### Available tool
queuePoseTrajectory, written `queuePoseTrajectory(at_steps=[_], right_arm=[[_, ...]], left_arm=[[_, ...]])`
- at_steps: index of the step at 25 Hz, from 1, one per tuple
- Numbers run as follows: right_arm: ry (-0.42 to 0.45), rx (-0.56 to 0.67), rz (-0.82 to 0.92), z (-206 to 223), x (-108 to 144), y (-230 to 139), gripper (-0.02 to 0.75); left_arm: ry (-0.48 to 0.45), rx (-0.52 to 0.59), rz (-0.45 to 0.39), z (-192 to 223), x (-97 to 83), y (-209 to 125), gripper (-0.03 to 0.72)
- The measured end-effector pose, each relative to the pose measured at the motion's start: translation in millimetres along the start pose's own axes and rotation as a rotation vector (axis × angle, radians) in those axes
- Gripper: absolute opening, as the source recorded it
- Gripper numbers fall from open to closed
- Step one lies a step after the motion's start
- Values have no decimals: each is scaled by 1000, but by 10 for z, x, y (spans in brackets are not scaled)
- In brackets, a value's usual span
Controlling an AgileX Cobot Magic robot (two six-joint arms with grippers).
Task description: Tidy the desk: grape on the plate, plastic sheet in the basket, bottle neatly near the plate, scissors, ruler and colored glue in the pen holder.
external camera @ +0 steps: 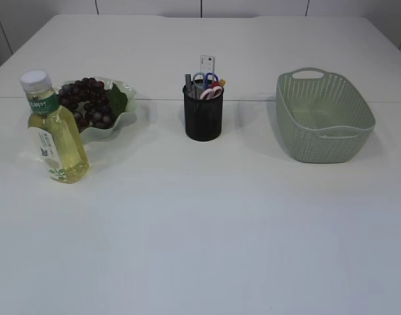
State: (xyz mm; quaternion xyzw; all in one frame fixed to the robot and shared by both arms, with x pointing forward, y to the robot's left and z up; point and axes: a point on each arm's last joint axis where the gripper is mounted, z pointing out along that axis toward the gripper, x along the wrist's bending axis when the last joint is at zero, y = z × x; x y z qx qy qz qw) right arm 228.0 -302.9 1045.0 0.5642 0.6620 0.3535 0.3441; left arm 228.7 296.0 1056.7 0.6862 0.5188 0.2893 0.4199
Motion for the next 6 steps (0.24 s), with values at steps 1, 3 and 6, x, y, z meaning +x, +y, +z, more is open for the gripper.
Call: queuePoseTrajectory(at_steps=[1, 3, 6], right_arm=[[0, 0, 0, 0, 0, 0, 364], [0, 0, 0, 0, 0, 0, 364], [0, 0, 0, 0, 0, 0, 364]], left_arm=[[6, 0, 3, 0, 6, 0, 289], [9, 0, 3, 0, 9, 0, 289], [10, 0, 3, 0, 9, 0, 289]])
